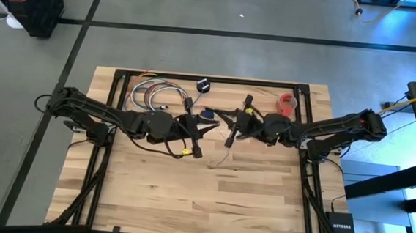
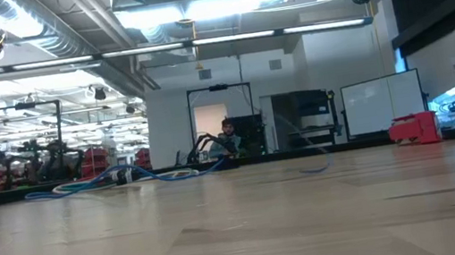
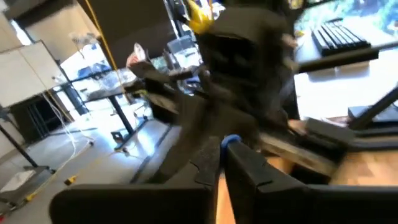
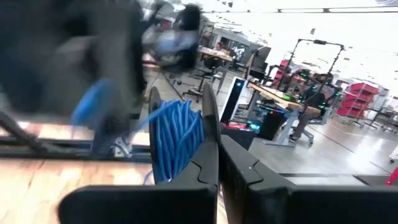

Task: Coil cords
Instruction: Coil the blue wire onto the black spool

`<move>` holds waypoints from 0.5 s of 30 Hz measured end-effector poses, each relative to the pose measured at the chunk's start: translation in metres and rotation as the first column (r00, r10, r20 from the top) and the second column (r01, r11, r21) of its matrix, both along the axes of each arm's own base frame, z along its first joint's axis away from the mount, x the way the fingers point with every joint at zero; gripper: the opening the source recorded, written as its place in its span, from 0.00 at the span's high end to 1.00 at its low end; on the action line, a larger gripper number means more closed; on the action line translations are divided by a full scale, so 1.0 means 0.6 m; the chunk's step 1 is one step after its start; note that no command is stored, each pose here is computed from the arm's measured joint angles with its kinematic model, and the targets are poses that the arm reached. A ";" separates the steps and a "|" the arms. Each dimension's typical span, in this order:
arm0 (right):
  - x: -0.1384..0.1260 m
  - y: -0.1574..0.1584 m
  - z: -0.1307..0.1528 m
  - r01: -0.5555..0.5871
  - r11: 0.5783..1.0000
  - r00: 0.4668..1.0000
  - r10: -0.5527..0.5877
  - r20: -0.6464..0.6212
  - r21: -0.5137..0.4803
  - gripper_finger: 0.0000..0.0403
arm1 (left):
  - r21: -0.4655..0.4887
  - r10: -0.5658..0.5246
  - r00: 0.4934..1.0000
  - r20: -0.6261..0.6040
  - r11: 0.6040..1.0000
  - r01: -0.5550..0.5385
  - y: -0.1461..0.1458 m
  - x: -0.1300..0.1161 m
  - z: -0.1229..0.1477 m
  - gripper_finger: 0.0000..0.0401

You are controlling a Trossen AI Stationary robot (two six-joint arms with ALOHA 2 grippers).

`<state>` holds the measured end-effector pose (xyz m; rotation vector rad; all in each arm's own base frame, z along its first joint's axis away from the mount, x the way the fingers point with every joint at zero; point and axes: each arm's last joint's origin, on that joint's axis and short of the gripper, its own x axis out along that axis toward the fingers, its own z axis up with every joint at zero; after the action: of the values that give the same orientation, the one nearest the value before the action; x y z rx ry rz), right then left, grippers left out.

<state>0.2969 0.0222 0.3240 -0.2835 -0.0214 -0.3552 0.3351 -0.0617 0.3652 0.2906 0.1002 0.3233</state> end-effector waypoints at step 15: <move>-0.002 -0.001 0.011 0.003 1.000 0.998 -0.003 0.062 0.000 0.99 | -0.012 0.001 0.995 -0.103 1.000 -0.003 -0.003 0.020 -0.039 0.61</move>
<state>0.2960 0.0216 0.3307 -0.2730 -0.0818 -0.3666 0.3470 -0.0635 0.3418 0.2947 0.2036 0.3095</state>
